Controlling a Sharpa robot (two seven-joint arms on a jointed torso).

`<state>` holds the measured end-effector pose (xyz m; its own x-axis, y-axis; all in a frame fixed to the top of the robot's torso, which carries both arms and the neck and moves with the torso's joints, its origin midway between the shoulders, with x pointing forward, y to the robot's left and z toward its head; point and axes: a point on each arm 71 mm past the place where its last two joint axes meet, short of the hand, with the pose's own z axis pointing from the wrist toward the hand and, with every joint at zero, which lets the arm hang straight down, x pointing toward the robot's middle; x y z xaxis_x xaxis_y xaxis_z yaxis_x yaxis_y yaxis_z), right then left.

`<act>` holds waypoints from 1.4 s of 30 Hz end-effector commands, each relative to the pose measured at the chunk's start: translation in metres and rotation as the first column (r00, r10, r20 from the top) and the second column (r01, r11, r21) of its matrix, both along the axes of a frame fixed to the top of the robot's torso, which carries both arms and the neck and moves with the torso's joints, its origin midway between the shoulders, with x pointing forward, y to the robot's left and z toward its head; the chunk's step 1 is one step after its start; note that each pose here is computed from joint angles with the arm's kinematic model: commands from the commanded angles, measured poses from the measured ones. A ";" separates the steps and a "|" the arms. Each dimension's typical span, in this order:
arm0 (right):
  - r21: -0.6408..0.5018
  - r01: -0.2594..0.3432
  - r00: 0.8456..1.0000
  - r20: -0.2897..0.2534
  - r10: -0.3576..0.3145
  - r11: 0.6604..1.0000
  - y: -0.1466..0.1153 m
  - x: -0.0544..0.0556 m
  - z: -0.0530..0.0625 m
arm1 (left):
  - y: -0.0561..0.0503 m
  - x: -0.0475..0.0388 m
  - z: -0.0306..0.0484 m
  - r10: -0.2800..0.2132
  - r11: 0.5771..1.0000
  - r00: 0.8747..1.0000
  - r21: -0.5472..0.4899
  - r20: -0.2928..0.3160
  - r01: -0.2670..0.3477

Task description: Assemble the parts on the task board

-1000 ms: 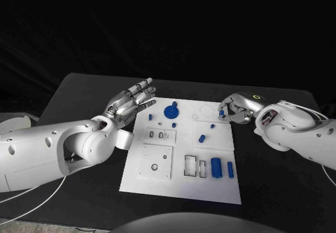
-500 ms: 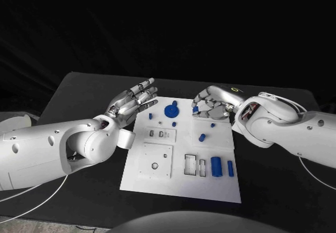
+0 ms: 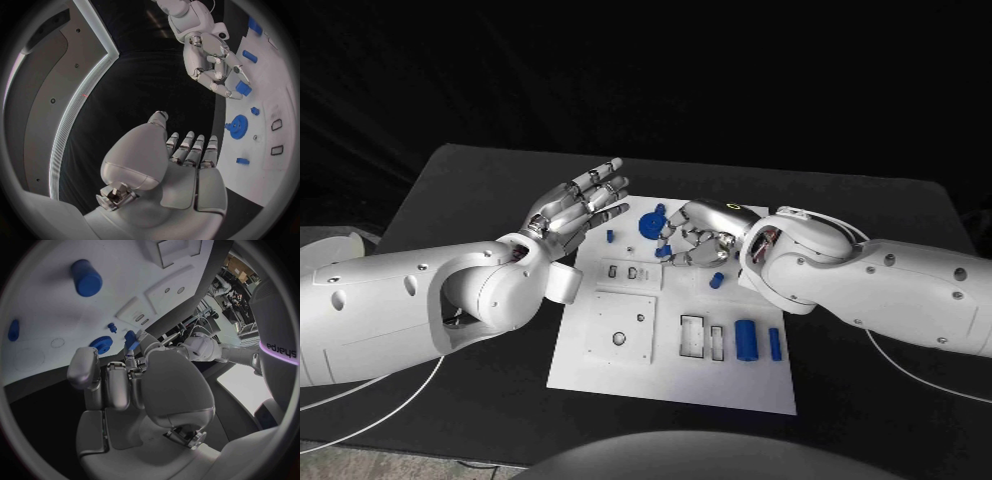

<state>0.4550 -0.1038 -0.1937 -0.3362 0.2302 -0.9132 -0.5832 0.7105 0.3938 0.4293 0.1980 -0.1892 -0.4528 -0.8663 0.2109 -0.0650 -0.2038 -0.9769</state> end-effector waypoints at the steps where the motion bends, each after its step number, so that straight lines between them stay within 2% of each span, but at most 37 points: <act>1: -0.028 -0.025 1.000 -0.019 0.025 0.999 0.006 -0.001 -0.010 | -0.003 -0.0008 0.0009 -0.025 1.000 1.000 -0.014 0.005 0.025; 9: -0.041 -0.020 0.999 -0.037 0.018 0.999 0.016 0.003 -0.026 | -0.004 -0.0011 0.0008 -0.030 0.999 1.000 -0.015 0.003 0.030; 14: -0.051 -0.014 0.999 -0.043 0.012 0.999 0.016 0.004 -0.029 | -0.005 -0.0007 0.0006 -0.031 0.999 1.000 -0.015 0.002 0.031; 42: -0.102 -0.023 0.998 -0.065 0.017 0.995 0.019 0.006 -0.035 | -0.007 0.0010 -0.0010 -0.043 0.999 0.999 -0.017 -0.003 0.043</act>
